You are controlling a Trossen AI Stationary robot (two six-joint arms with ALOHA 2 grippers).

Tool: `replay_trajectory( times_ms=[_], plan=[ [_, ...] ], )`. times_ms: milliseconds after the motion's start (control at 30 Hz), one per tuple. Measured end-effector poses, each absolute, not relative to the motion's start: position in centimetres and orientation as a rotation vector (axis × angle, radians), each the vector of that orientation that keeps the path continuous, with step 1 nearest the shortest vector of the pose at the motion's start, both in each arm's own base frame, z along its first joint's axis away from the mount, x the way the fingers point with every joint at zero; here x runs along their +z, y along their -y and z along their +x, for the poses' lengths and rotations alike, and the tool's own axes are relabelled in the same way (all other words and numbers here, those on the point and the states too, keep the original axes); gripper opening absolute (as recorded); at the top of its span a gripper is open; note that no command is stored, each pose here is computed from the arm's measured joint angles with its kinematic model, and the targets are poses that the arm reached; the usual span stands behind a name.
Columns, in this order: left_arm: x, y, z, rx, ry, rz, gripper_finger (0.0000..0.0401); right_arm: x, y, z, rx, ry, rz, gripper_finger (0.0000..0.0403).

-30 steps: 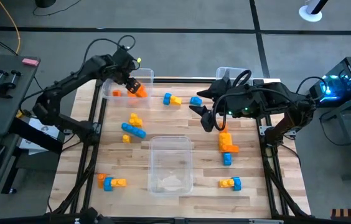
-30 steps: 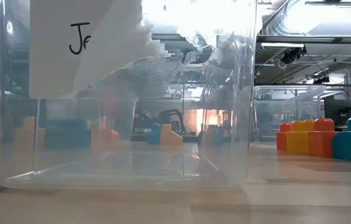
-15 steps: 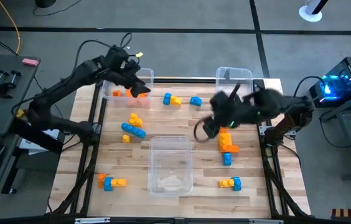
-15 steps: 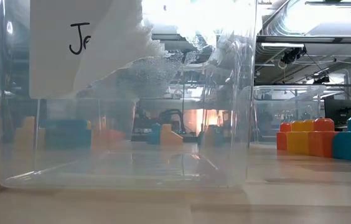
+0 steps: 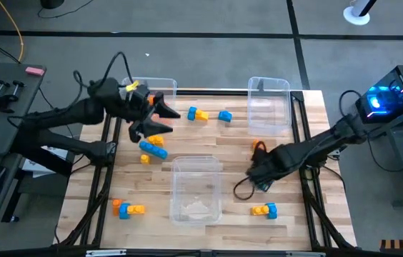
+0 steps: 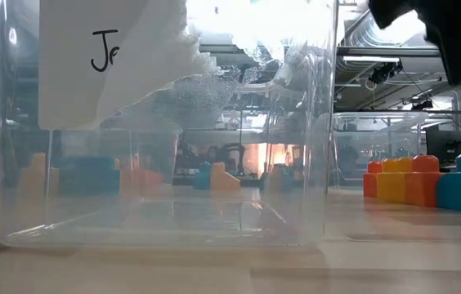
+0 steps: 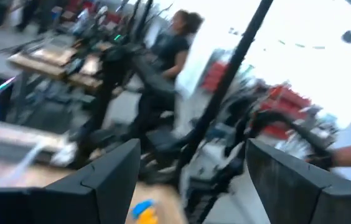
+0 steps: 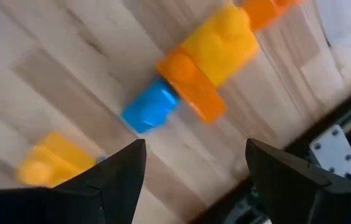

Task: Sort blocks
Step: Put the orange game piece into the top left transparent bin

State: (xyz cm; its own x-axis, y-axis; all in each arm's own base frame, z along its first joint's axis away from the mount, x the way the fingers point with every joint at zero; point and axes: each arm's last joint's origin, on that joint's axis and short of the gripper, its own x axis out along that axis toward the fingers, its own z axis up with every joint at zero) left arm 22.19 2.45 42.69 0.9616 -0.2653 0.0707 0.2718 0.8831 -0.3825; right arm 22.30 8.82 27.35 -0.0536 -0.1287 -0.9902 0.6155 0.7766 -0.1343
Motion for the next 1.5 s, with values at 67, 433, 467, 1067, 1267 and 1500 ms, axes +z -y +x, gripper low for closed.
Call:
replay_trajectory(
  times_ms=[67,433,467,1067,1267,1500],
  plan=[
    [42.4,-1.9,22.6,-0.304,0.07,-0.433,0.0278,26.4,-7.3,20.9,-0.608,-1.489,0.436,0.0268],
    [42.2,-0.3,24.1,-0.213,0.331,-0.579,0.0278,21.9,-2.7,14.2,-0.118,-1.285,0.331,0.0241],
    [42.3,-0.1,24.2,-0.211,0.342,-0.583,0.0278,21.3,-2.6,14.0,-0.089,-1.288,0.291,0.0241],
    [42.3,0.2,24.4,-0.149,0.381,-0.56,0.0278,16.1,-3.0,16.2,-0.113,-1.376,0.275,0.024],
    [42.4,0.2,24.3,-0.194,0.369,-0.546,0.0278,14.9,-3.4,17.6,-0.076,-1.369,0.281,0.024],
    [43.4,0.3,22.6,-0.322,0.378,-0.526,0.0278,13.8,-3.6,18.4,-0.099,-1.409,0.344,0.0226]
  ],
)
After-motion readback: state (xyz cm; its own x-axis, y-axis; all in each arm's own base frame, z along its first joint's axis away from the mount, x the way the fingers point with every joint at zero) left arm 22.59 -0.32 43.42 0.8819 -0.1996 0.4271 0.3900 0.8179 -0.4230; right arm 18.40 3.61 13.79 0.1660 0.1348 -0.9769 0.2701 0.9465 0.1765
